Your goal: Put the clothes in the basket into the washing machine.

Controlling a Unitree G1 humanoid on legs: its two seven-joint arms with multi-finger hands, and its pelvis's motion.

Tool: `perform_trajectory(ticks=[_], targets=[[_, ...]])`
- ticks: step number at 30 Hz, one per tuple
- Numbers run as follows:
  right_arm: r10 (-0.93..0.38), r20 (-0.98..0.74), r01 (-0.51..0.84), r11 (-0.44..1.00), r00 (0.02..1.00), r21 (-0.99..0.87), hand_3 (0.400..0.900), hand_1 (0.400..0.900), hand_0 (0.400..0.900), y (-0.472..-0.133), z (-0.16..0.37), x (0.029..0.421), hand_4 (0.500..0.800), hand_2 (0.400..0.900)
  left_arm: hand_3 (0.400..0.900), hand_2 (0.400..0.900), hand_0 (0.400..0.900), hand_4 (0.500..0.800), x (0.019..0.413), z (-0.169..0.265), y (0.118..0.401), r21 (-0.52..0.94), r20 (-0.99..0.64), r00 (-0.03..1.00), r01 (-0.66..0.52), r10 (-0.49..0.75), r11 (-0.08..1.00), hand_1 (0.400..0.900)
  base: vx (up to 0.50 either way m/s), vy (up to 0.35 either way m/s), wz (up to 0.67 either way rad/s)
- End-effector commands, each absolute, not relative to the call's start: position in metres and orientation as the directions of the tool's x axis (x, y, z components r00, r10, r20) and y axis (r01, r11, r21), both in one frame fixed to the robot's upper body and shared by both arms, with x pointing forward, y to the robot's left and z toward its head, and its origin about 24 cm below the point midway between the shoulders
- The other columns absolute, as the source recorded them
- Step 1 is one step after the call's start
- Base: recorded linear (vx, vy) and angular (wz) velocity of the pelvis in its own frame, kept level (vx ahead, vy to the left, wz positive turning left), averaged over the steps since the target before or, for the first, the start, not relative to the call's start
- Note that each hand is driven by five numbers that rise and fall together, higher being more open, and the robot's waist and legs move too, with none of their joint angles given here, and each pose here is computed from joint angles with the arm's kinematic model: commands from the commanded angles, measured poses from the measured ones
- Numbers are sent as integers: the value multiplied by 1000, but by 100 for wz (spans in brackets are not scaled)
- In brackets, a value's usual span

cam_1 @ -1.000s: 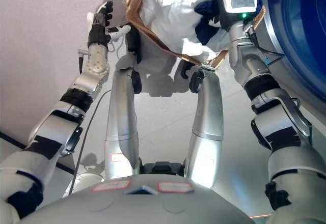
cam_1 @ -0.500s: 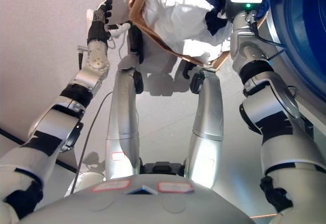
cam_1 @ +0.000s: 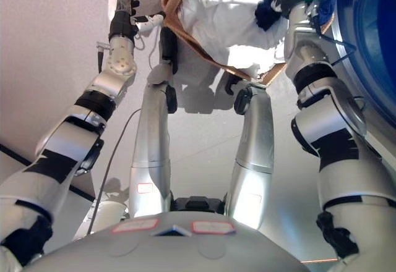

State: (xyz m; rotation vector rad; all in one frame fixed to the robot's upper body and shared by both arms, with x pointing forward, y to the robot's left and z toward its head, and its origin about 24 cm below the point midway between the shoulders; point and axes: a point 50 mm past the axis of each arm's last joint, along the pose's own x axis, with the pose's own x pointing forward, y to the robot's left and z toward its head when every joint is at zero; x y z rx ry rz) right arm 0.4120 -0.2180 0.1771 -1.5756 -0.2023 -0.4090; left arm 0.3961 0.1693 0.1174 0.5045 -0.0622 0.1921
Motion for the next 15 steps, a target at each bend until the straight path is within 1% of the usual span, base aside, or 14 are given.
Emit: perform_trajectory(ticks=[1,7,10,11,12,15], targets=[[-246,259,218,-183,934,-959,400,400,400,-260,125,389,500,400,900,900,900,800,371,55,181,474,-51,970,-187,238,860,900,-8,-6,-5],[-250,275,253,-120,928,-960,400,400,400,-257,126,390,500,400,900,900,900,800,367,50,189,477,-61,964,-199,258,856,900,-10,13,-18],[-271,283,296,7,920,-955,400,400,400,-249,125,391,500,400,900,900,900,800,368,53,197,477,-56,959,-220,279,851,900,-7,-14,-17],[-271,283,296,8,920,-955,400,400,400,-249,125,391,500,400,900,900,900,800,368,53,197,477,-56,959,-220,279,851,900,-6,-2,-15],[-286,283,322,101,916,-941,400,400,400,-244,121,391,500,400,900,900,900,800,368,53,201,479,-56,956,-227,288,848,900,1,1,-16],[-296,266,335,213,917,-918,400,400,400,-238,113,388,500,400,900,900,900,800,366,52,206,480,-64,952,-233,298,846,900,5,11,-16]])
